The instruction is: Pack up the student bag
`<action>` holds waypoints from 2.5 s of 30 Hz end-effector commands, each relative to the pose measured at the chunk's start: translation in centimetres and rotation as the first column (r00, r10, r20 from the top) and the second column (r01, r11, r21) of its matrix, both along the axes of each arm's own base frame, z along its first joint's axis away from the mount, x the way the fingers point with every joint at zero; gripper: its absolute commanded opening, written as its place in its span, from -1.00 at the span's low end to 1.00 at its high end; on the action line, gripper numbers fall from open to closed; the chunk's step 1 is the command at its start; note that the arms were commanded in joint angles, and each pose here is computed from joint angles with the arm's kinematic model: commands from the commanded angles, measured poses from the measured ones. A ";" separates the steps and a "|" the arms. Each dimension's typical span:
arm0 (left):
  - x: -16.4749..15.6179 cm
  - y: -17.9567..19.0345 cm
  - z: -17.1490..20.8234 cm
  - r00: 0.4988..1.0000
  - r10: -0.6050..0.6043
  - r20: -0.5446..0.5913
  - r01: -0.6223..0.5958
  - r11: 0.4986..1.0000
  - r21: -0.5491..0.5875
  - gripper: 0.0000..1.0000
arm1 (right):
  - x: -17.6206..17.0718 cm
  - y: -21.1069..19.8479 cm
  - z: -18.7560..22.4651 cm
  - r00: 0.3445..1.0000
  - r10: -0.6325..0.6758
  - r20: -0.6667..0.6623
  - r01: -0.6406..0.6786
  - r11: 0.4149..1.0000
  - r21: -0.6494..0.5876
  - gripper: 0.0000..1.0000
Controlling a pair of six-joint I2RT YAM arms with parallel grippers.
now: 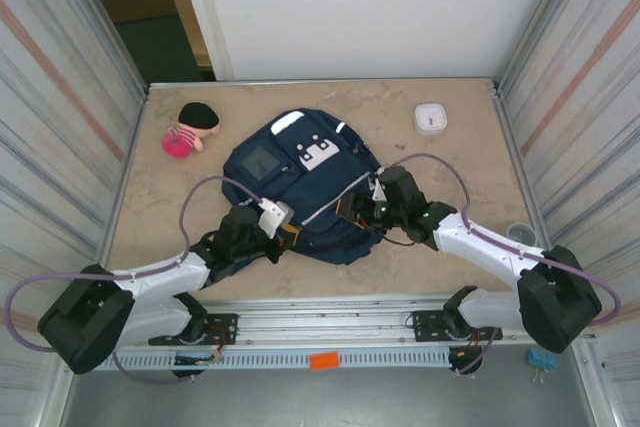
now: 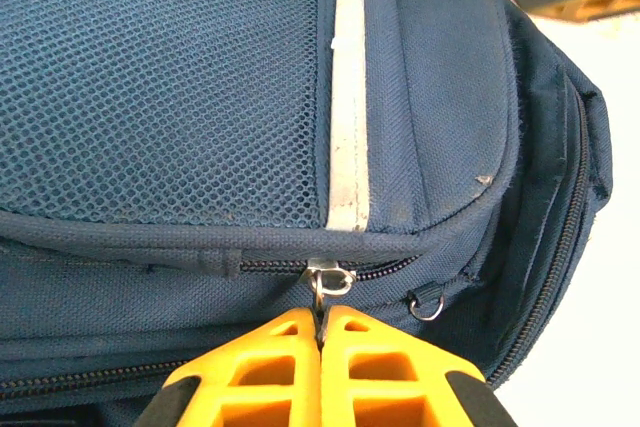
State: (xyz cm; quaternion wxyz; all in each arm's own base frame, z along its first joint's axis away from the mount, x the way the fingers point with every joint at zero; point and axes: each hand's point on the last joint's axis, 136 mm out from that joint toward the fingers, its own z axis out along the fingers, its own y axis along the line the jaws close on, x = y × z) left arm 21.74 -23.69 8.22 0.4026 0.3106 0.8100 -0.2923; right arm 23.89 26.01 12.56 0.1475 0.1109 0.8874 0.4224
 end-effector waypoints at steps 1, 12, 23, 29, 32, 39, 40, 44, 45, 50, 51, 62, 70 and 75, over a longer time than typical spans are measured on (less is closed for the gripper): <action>0.7 -0.1 0.8 0.999 0.013 0.034 -0.014 1.000 0.009 -1.00 | 1.2 0.3 0.5 0.978 -0.173 -0.113 0.186 0.975 0.119 0.05; 0.6 -0.6 1.1 1.000 -0.002 0.027 0.002 1.000 -0.006 -1.00 | 3.1 2.7 -0.7 0.971 -0.188 -0.145 0.215 0.957 0.197 -0.50; -1.1 -2.9 2.5 0.995 -0.099 0.016 0.099 0.994 -0.042 -1.00 | 5.1 4.0 0.2 0.974 -0.215 -0.076 0.227 0.946 0.233 -1.00; -2.3 -5.3 3.4 0.985 -0.170 0.022 0.171 0.983 -0.069 -1.00 | 5.8 5.3 1.8 0.980 -0.195 -0.033 0.196 0.942 0.272 -1.00; -2.3 -6.9 4.1 0.980 -0.195 0.036 0.197 0.977 -0.080 -1.00 | 5.7 6.0 2.1 0.986 -0.168 -0.019 0.167 0.947 0.274 -1.00; -1.2 -7.9 6.9 0.965 -0.220 0.140 0.227 0.973 -0.038 -0.47 | 5.0 4.8 2.9 0.997 -0.068 0.024 0.062 0.977 0.204 -1.00; -1.2 -7.6 7.3 0.959 -0.230 0.167 0.234 0.972 -0.006 -0.32 | 4.9 4.5 3.2 0.999 -0.031 0.036 0.025 0.984 0.179 -1.00; -1.5 -6.0 8.9 0.892 -0.325 0.315 0.283 0.943 0.173 0.23 | 4.3 3.1 3.8 0.992 0.109 0.059 -0.113 0.991 0.074 -1.00; -1.5 -5.5 9.0 0.868 -0.355 0.348 0.287 0.929 0.232 0.31 | 4.2 2.7 3.9 0.989 0.133 0.058 -0.136 0.989 0.057 -1.00; -0.3 -3.5 7.2 0.789 -0.494 0.365 0.290 0.823 0.488 0.47 | 4.5 2.4 4.8 0.977 0.206 0.060 -0.210 0.976 0.064 -1.00; -0.1 -3.3 6.6 0.783 -0.518 0.345 0.298 0.799 0.523 0.49 | 4.5 2.6 5.1 0.975 0.211 0.063 -0.216 0.974 0.071 -1.00; 2.9 -4.8 4.2 0.768 -0.506 0.392 0.236 0.793 0.562 0.20 | 4.7 2.7 5.9 0.972 0.224 0.071 -0.230 0.968 0.098 -1.00; 3.9 -5.7 3.8 0.754 -0.494 0.434 0.221 0.812 0.541 -0.09 | 4.7 2.5 6.0 0.972 0.226 0.062 -0.231 0.967 0.102 -0.99; 3.5 -5.6 3.3 0.774 -0.497 0.392 0.278 0.823 0.495 -0.96 | 4.9 1.6 6.0 0.975 0.208 0.081 -0.213 0.975 0.057 -0.78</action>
